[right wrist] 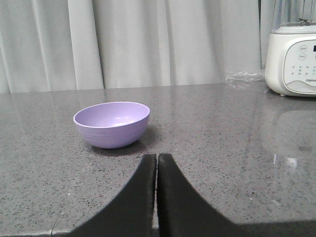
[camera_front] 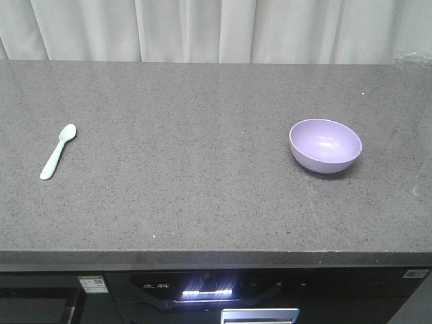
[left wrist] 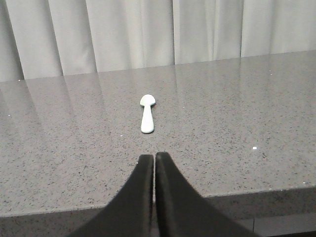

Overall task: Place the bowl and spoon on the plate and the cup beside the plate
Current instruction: 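Drive up to the counter edge, centering the spoon and lavender bowl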

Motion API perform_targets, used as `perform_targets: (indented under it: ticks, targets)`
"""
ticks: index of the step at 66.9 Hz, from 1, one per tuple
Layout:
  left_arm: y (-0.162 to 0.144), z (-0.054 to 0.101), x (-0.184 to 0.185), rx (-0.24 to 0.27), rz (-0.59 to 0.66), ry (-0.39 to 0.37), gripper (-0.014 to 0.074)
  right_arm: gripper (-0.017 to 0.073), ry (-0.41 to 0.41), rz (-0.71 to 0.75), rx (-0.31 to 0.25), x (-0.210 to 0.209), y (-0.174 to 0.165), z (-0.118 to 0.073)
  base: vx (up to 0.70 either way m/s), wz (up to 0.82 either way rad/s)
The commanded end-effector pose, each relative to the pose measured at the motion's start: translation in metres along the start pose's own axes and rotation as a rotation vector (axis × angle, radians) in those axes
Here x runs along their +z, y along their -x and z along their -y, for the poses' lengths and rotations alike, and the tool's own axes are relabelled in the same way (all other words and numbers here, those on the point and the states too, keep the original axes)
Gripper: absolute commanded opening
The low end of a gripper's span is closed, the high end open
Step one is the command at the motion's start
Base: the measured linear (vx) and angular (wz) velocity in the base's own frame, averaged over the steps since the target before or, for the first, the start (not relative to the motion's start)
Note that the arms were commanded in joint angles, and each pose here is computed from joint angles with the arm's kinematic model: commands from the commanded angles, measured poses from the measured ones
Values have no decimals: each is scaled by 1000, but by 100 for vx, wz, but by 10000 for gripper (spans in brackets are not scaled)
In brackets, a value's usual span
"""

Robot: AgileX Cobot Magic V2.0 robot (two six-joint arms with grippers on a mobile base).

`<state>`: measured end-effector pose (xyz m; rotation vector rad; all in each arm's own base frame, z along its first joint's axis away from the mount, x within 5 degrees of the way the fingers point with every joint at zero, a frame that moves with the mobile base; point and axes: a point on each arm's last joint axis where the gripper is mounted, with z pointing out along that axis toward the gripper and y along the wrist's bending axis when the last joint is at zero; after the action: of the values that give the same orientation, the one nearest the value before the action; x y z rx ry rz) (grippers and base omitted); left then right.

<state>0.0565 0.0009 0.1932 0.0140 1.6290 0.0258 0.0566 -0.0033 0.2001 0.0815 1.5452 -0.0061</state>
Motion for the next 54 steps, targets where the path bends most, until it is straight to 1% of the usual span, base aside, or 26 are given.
perform_targets:
  ticks: [1,54]
  targets:
    - [9,0,-1,-7,77,-4,-6,-3,5,77,-6,-1,6,0,5,0]
    - [9,0,-1,-7,77,-4,-6,-3,4,76,-6,-1,5,0,4,0]
